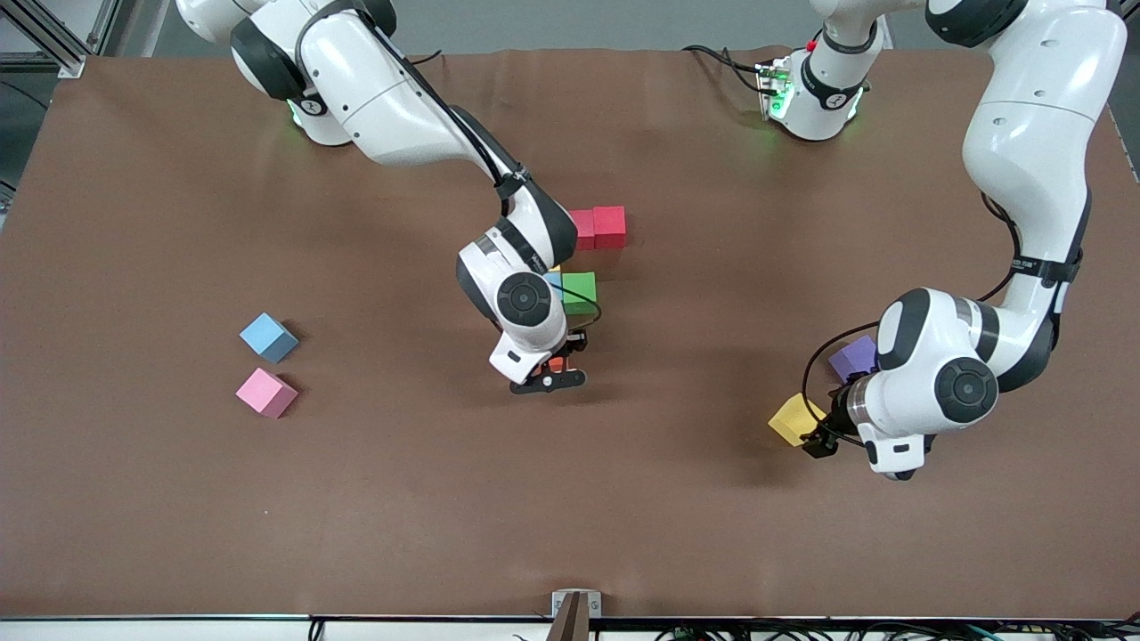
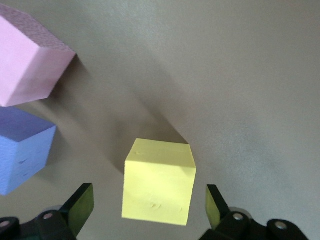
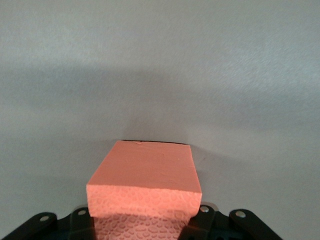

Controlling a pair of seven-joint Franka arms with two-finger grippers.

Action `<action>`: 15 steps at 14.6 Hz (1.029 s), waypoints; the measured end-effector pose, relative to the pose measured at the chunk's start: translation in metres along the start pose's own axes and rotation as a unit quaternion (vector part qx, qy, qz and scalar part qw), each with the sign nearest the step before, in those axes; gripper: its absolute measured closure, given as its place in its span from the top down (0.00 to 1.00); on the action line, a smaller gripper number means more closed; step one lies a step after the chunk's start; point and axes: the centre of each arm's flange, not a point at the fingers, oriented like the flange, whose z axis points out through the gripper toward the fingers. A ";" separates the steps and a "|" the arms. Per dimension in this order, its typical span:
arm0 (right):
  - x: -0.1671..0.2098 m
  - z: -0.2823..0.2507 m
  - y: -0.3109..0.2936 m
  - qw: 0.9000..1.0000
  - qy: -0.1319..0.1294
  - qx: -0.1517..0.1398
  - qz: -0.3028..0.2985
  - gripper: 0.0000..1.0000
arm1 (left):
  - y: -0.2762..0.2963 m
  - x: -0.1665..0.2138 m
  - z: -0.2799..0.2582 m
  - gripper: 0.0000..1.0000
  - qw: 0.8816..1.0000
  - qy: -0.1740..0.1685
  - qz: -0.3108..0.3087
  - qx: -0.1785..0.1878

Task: Arrange 11 blocks into digit 3
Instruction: 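Grasp the yellow block with the left gripper while the right gripper retracts, then place the yellow block beside the green block with the left gripper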

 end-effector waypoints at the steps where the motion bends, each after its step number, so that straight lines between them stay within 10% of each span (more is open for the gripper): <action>1: -0.001 0.000 -0.001 1.000 -0.001 0.000 -0.001 0.57 | 0.001 -0.002 0.004 0.98 1.000 0.001 0.003 0.001; 9: -0.002 0.001 0.002 1.000 -0.013 -0.005 -0.028 0.57 | 0.005 -0.001 0.040 0.87 1.000 0.013 0.013 -0.002; 12: -0.002 0.003 0.003 0.999 -0.015 -0.007 -0.027 0.81 | 0.007 0.000 0.040 0.63 0.999 0.014 -0.030 -0.006; 15: 0.005 -0.012 -0.001 1.000 -0.001 0.002 -0.027 0.99 | 0.017 -0.019 0.032 0.60 0.997 0.014 -0.073 0.008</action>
